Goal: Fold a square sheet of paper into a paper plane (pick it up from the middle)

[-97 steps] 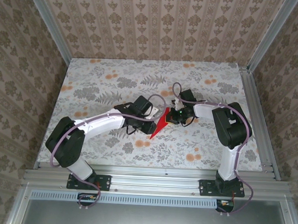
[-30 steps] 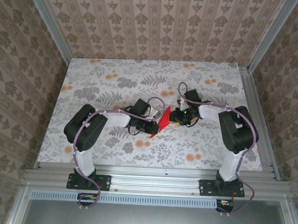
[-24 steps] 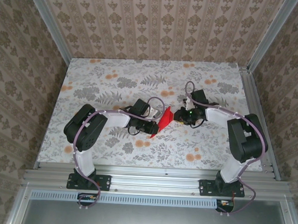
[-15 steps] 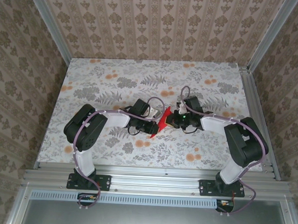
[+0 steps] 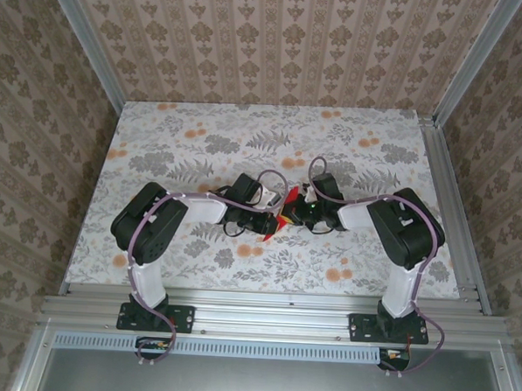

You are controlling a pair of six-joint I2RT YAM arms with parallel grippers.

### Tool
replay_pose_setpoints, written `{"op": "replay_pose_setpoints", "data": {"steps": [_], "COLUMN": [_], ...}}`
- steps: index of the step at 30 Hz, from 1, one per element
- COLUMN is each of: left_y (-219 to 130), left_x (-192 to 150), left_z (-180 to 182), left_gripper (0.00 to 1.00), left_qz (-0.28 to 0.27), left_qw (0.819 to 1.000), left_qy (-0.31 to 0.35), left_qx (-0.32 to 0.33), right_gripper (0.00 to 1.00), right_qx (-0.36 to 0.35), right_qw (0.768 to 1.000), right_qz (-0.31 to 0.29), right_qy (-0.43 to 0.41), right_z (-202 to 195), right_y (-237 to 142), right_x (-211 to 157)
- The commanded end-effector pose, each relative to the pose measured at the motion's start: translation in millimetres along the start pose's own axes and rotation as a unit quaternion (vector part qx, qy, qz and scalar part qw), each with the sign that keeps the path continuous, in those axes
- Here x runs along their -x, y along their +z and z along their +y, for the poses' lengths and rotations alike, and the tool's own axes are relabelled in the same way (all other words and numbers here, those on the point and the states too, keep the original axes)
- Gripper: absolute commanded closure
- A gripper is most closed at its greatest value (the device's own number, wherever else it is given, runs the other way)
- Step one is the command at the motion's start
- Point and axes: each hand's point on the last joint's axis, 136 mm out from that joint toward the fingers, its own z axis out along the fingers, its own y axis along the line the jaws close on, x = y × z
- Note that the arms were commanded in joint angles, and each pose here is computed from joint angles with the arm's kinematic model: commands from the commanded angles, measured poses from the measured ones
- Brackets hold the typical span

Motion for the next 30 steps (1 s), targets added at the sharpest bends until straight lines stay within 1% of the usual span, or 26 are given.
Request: {"op": "replay_pose_setpoints", "data": {"steps": [1, 7, 10, 14, 22, 30], "left_y": [13, 10, 7, 3, 3, -4], "left_x": [-56, -56, -57, -59, -71, -83], "left_z": [33, 30, 25, 20, 10, 0], "left_gripper": [0.87, 0.87, 0.87, 0.87, 0.87, 0.87], "left_qz": [0.081, 0.08, 0.078, 0.079, 0.09, 0.096], "left_qw": [0.995, 0.995, 0.996, 0.995, 0.994, 0.994], "left_qy": [-0.036, -0.035, -0.033, -0.029, -0.027, -0.026], "left_qx": [0.047, 0.044, 0.042, 0.044, 0.047, 0.048], "right_gripper": [0.95, 0.96, 0.97, 0.97, 0.98, 0.98], "right_qx": [-0.009, -0.079, -0.117, -0.145, -0.165, -0.173], "right_qw": [1.0, 0.997, 0.993, 0.989, 0.986, 0.985], "right_qz": [0.0, 0.004, 0.004, 0.004, 0.004, 0.0], "right_qy": [-0.006, 0.008, 0.015, 0.01, 0.006, 0.012], "right_z": [-4, -46, -68, -80, -92, -105], "right_y": [8, 15, 11, 4, -2, -9], "right_x": [4, 5, 4, 3, 5, 7]}}
